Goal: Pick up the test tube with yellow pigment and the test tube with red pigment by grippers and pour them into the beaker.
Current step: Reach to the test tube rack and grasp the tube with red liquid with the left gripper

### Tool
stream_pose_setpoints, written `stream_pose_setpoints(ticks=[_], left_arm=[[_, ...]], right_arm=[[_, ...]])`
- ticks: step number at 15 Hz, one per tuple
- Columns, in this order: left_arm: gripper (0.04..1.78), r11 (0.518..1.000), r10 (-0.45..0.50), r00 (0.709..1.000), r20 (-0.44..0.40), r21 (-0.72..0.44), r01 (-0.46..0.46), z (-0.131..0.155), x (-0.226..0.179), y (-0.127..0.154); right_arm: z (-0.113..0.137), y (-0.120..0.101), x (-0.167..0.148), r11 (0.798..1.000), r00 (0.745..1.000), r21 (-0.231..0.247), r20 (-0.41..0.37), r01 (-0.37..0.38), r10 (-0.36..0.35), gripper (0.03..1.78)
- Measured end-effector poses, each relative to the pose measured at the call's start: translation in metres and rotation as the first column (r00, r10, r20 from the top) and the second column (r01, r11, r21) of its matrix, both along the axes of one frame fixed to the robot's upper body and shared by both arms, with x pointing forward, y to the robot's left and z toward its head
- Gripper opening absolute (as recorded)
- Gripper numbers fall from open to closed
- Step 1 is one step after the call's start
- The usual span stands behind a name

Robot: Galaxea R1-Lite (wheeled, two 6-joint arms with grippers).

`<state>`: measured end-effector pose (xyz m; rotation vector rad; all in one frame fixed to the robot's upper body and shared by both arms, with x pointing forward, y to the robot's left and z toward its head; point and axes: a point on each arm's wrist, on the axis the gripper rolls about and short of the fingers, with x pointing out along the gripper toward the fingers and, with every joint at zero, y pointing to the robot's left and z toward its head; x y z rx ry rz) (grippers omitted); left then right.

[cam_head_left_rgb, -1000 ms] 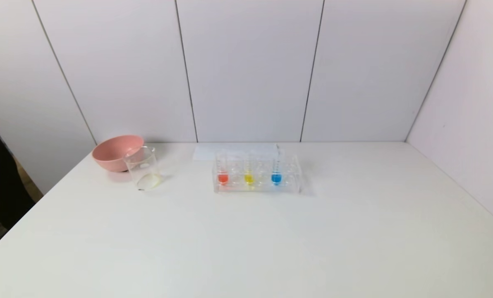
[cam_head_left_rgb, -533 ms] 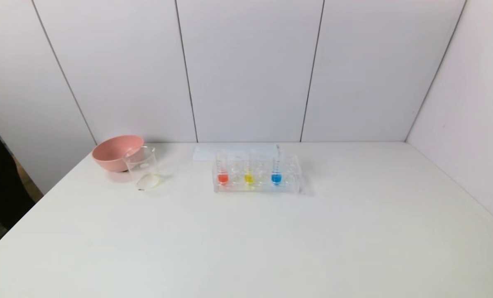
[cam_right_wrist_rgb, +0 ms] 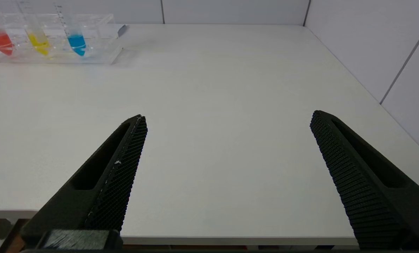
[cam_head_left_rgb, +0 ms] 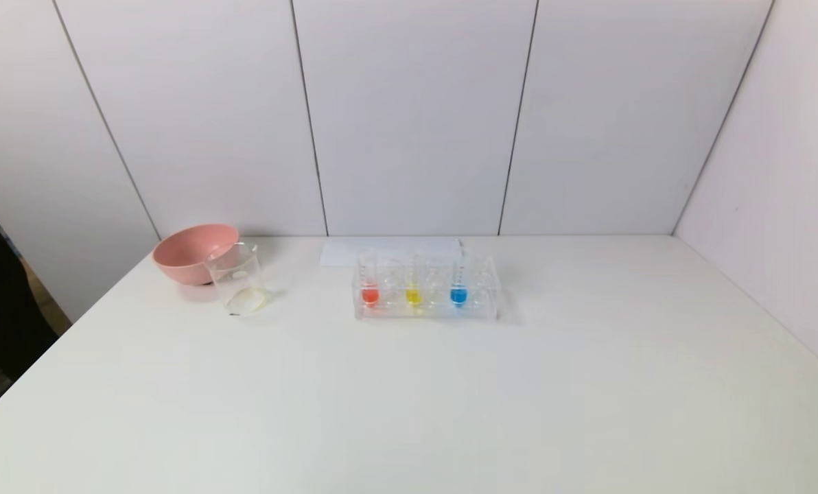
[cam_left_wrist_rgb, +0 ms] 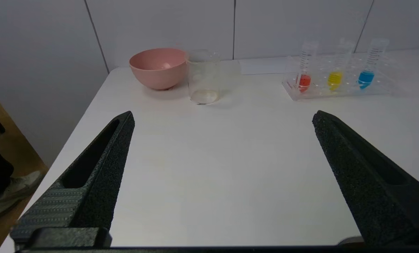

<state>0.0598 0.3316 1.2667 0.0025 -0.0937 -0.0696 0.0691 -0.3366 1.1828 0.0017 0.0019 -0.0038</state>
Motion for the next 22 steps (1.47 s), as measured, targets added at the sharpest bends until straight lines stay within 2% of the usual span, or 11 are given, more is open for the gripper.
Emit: stream_pose_setpoints(ticks=[6,11,16,22], left_arm=[[1.77,0.997,-0.070,0.998,-0.002,-0.037,0.070,0.057,0.024,-0.001],[1.77,0.989,-0.131,0.991,-0.017,-0.068,0.130,0.092,0.068,-0.002],[1.77,0.979,-0.188,0.981,-0.039,-0.088,0.184,0.104,0.121,-0.007],[1.77,0.961,-0.268,0.961,-0.075,-0.093,0.261,0.095,0.185,-0.024]], right_arm=[[0.000,0.000,0.000,1.000,1.000,0.001,0.000,0.000,0.000,1.70],[0.000,0.000,0.000,1.000,1.000,0.000,0.000,0.000,0.000,1.70],[0.000,0.000,0.000,1.000,1.000,0.000,0.000,0.000,0.000,1.70],[0.000,0.000,0.000,1.000,1.000,0.001,0.000,0.000,0.000,1.70]])
